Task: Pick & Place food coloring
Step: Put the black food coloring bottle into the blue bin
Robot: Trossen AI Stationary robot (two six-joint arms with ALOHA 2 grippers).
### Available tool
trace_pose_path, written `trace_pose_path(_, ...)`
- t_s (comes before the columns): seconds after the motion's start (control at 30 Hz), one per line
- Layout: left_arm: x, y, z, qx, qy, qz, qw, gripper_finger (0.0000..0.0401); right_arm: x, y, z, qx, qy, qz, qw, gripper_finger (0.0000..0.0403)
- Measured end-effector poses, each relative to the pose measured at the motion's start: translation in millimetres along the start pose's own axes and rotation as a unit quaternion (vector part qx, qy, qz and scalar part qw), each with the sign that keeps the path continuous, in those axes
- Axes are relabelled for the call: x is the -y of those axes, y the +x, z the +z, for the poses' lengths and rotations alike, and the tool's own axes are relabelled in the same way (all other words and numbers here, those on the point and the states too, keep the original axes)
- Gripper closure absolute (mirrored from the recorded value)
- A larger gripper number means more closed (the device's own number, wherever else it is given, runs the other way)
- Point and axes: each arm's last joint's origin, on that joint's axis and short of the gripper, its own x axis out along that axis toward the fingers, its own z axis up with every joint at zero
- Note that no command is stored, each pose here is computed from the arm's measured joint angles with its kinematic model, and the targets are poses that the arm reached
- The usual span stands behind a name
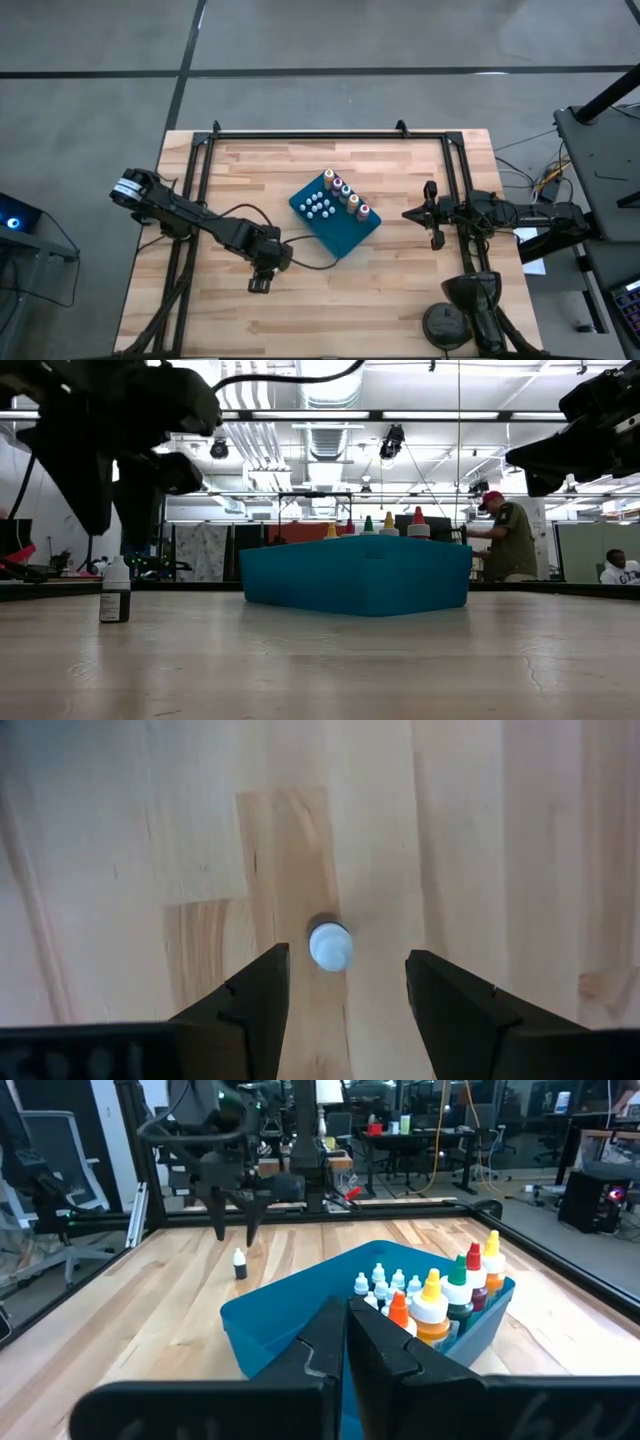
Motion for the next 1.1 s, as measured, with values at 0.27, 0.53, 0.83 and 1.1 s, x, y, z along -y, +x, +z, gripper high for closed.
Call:
trace_pose_path(0.27, -0.8, 17.0, 0.8, -0.009, -0.015, 0.003, 1.0, 0.0229, 0.0, 0.0, 0.0, 0.0, -0.001, 0.0, 1.0, 0.0394)
trace_pose_path(0.53, -2.5, 27.9, 1.3, -0.024, -0.026, 0.012, 0.999, 0.0229, 0.0, 0.0, 0.0, 0.0, -0.001, 0.0, 1.0, 0.0394)
trace_pose_path(0.83, -3.1, 33.1, 2.3, -0.029, -0.041, 0.014, 0.999, 0.0233, 0.0, 0.0, 0.0, 0.0, -0.001, 0.0, 1.0, 0.0394)
trace_pose_path(1.1, -4.3, 33.2, 2.5, -0.029, -0.056, 0.015, 0.998, 0.029, 0.0, 0.0, 0.0, 0.0, -0.001, 0.0, 1.0, 0.0394)
